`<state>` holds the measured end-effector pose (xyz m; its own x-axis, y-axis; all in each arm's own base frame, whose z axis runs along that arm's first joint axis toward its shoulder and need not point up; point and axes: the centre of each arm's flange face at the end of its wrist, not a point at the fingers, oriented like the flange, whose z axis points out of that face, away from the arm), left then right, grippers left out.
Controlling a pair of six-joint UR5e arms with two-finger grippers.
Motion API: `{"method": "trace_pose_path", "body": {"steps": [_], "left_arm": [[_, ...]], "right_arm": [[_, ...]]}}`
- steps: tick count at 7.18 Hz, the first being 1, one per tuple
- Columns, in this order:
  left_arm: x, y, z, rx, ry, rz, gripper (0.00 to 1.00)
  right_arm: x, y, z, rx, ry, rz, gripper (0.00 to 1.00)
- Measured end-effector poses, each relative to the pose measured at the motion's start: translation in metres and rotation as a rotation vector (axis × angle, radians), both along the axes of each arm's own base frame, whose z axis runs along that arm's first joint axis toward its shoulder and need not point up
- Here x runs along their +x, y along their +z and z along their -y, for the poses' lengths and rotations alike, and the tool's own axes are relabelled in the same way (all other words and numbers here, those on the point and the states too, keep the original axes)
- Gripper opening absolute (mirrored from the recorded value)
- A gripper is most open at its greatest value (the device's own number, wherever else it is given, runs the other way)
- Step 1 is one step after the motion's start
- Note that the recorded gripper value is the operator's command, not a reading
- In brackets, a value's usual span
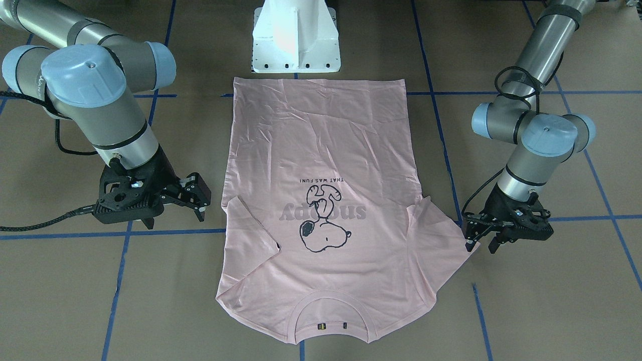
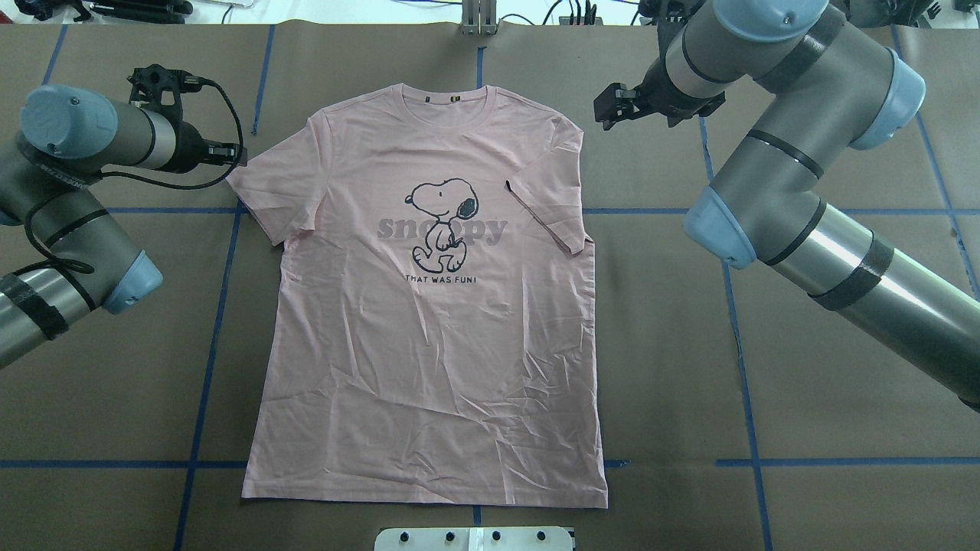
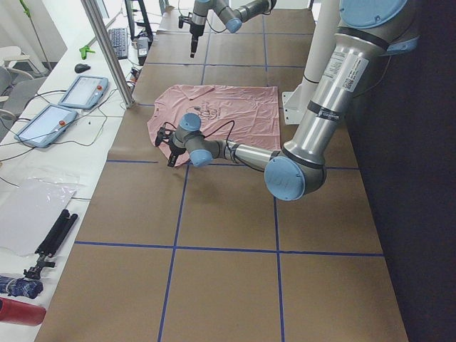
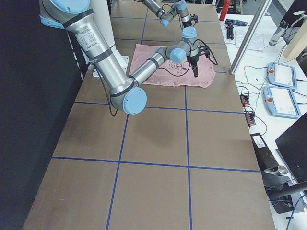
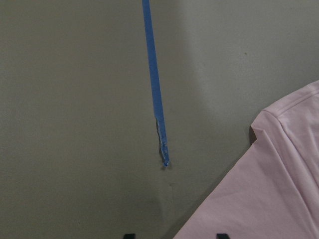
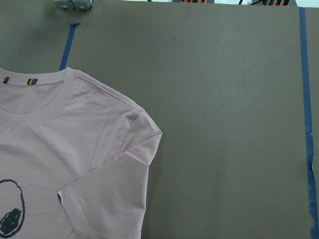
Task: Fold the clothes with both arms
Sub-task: 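Move the left gripper to the sleeve nearest it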
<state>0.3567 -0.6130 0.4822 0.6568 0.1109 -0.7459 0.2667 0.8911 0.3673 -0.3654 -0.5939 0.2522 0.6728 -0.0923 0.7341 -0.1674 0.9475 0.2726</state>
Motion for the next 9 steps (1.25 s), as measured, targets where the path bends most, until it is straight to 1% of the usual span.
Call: {"method": "trace_pose_path", "body": {"steps": [2,3,5,7,8,9], "left_arm": [[0.006,0.004,-0.003,-0.004,0.010,0.004,0.58],[0.008,0.004,-0.004,-0.005,0.012,0.005,0.54],[0.011,0.006,-0.007,-0.005,0.018,0.006,0.50],[0.014,0.009,-0.010,-0.005,0.024,0.006,0.49],[0.016,0.010,-0.012,-0.005,0.028,0.007,0.36],[0.018,0.010,-0.013,-0.006,0.032,0.007,0.08]], "right_arm": [[0.000,0.002,0.000,-0.002,0.001,-0.003,1.00],[0.000,0.002,0.001,-0.003,0.001,-0.003,1.00],[0.000,0.003,0.001,-0.003,0.001,-0.004,1.00],[0.000,0.005,0.000,-0.005,0.002,-0.006,1.00],[0.000,0.006,0.000,-0.005,0.001,-0.007,1.00],[0.000,0.006,-0.001,-0.005,0.001,-0.007,1.00]]}}
